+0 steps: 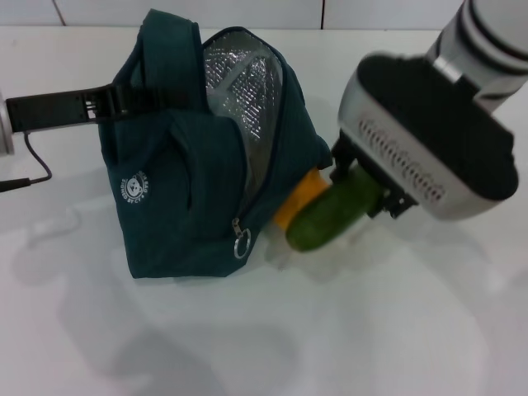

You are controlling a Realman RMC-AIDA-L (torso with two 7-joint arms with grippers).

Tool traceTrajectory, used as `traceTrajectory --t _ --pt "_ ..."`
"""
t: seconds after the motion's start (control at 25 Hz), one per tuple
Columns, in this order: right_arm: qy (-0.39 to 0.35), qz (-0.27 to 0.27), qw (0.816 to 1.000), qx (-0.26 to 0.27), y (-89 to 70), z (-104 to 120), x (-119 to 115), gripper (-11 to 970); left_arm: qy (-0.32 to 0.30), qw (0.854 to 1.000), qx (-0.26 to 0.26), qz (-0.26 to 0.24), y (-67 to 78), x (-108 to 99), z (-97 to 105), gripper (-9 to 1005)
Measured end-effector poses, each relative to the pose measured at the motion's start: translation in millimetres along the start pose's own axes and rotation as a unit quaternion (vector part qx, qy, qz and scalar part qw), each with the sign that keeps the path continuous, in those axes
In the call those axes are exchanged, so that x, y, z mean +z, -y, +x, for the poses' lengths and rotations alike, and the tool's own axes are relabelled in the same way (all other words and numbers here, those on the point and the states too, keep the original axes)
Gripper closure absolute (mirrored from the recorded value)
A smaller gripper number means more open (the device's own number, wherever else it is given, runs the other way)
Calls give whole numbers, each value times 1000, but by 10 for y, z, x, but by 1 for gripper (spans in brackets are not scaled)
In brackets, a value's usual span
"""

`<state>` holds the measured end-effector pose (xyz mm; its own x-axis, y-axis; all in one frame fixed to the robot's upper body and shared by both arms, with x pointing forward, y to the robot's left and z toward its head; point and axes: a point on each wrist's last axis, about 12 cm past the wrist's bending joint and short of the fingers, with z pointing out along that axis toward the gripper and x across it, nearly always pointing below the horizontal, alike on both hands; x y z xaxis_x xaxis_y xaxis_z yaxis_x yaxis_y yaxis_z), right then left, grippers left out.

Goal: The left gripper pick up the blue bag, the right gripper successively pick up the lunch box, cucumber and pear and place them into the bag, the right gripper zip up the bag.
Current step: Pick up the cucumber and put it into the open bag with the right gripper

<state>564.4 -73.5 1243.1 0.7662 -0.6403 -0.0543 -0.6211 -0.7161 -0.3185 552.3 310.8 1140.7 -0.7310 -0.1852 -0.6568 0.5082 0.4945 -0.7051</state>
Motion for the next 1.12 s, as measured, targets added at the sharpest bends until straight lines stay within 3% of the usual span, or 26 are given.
traceTrajectory --t 0.32,0.6,0.88,1.12 --pt "22 150 986 65 25 174 -365 392 1 1000 4 0 -1 -6 -4 956" --pt "95 284 940 164 -70 384 -566 392 5 1000 2 -1 -9 -33 8 956" --pt "229 363 861 272 -298 559 -641 391 11 1000 2 1 -8 -53 11 956" --pt "371 366 790 323 -414 607 -534 391 13 1000 2 -4 -29 -101 54 956"
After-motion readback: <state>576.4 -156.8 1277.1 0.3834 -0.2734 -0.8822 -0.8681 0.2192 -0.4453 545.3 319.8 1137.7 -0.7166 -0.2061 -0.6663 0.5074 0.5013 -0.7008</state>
